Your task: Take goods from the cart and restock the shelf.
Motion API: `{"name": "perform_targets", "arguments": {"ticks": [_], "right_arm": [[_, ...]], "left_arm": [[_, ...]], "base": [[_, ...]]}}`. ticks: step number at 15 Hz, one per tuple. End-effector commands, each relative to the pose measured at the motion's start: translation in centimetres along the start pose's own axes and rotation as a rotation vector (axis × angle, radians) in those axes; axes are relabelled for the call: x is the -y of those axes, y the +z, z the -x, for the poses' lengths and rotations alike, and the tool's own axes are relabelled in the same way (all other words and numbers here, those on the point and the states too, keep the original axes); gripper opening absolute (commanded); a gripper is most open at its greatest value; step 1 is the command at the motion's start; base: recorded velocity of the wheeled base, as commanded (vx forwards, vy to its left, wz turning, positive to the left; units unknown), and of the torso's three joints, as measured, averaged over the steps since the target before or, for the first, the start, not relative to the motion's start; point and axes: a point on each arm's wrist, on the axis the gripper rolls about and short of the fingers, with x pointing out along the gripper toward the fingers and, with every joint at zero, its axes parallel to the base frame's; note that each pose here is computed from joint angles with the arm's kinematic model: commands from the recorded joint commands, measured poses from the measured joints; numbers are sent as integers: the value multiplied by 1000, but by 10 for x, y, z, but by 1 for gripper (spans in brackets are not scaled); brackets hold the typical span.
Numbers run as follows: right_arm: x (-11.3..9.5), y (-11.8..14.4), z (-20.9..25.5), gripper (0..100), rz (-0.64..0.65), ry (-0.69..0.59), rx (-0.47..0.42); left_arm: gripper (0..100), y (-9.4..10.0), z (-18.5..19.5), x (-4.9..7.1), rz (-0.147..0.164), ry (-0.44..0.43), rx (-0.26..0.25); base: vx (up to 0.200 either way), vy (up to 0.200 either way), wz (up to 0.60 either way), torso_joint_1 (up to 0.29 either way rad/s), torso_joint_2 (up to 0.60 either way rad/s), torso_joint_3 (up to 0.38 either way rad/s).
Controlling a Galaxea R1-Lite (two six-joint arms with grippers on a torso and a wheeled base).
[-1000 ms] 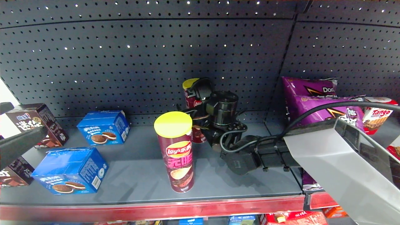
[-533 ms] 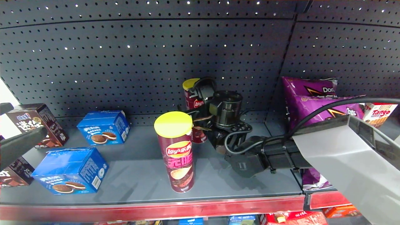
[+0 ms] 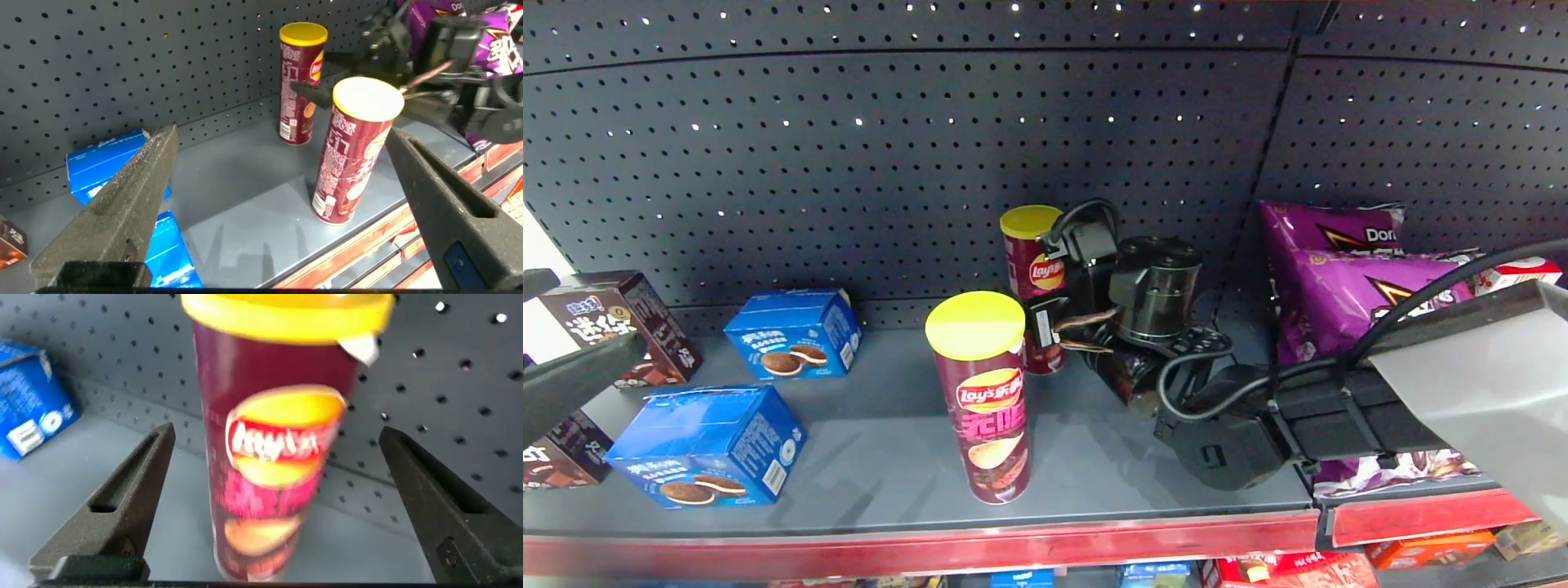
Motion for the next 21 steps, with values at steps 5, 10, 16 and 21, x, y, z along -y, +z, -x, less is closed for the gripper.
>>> {"name": "perform_targets", "arguments": {"ticks": [5, 10, 16, 21], "right_arm": [[19, 3, 23, 100, -2, -21, -2], [37, -11, 30, 100, 8, -56, -23], [53, -13, 38, 100, 11, -91, -29], [81, -28, 25, 100, 30, -140, -57]], "left_arm": [[100, -3, 0, 0, 5, -1, -11], [100, -9, -1, 0, 12, -1, -28], [100, -13, 3, 2, 12, -1, -29], [100, -12, 4, 2, 10, -2, -25]], "base": [[0, 0, 0, 0, 0, 0], [0, 0, 0, 0, 0, 0], [0, 0, 0, 0, 0, 0], [0, 0, 0, 0, 0, 0]]}}
